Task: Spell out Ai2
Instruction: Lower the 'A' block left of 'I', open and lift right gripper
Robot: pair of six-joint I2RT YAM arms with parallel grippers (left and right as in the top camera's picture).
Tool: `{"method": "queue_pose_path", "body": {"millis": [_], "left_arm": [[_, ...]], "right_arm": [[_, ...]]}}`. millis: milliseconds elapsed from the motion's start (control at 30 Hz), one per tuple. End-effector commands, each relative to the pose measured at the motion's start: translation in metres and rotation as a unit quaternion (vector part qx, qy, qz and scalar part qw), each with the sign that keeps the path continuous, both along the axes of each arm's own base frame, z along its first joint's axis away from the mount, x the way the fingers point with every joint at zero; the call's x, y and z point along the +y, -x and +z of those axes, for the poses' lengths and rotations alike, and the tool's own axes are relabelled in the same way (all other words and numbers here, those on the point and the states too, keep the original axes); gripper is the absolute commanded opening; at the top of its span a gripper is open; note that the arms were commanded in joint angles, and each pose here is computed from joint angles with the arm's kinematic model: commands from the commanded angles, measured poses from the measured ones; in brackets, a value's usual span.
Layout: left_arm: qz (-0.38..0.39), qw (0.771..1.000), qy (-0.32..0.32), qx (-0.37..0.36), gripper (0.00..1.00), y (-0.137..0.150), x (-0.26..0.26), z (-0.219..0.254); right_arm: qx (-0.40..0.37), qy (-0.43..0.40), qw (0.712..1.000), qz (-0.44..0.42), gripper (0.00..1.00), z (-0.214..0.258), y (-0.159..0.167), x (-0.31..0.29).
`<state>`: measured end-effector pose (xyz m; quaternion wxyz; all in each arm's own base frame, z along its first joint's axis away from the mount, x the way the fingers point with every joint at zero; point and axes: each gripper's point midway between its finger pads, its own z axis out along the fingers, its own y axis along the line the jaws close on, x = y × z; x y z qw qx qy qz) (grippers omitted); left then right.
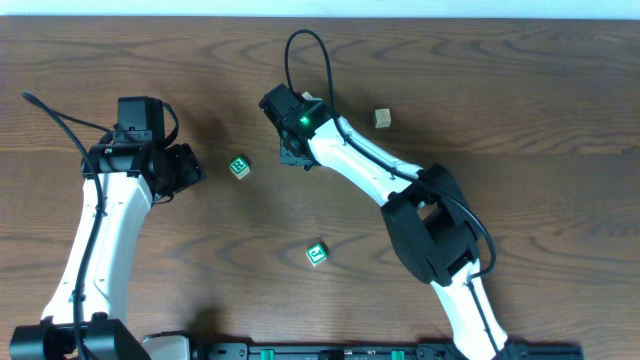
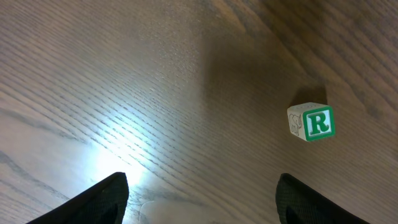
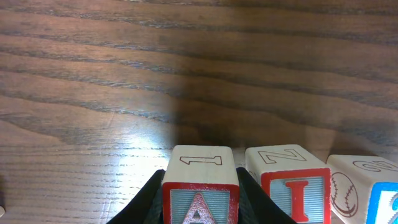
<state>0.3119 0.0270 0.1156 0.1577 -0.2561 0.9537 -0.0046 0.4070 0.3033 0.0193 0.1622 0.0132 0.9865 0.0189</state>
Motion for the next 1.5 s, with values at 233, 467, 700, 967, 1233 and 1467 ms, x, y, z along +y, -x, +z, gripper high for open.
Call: {"method": "queue_pose_path", "body": {"millis": [233, 467, 700, 967, 1233, 1467], "left_arm": [[0.006, 1.0, -0.003, -0.008, 0.77, -0.006, 0.002, 0.006], [0.006, 1.0, -0.003, -0.008, 0.77, -0.006, 0.002, 0.005], [0.006, 1.0, -0.003, -0.008, 0.77, -0.006, 0.002, 0.005], [0.006, 1.0, -0.003, -0.008, 0.77, -0.006, 0.002, 0.005], [-0.006, 1.0, 0.02, -0.022, 0.67, -0.012, -0.008, 0.007], [-0.081, 0.992, 0.067, -0.069, 0.06, -0.035, -0.063, 0.015]], "right_arm": [[-0.012, -0.005, 1.0, -0.002, 0.61, 0.008, -0.007, 0.001], [-0.012, -0.005, 1.0, -0.002, 0.59, 0.008, -0.007, 0.001], [-0.028, -0.005, 1.0, 0.007, 0.57, 0.011, -0.015, 0.002], [-0.053, -0.01, 0.998, 0.021, 0.58, 0.032, -0.036, 0.0], [-0.08, -0.008, 0.996, 0.033, 0.07, 0.103, -0.059, -0.012], [-0.032, -0.008, 0.997, 0.076, 0.01, 0.141, -0.046, -0.056]]}}
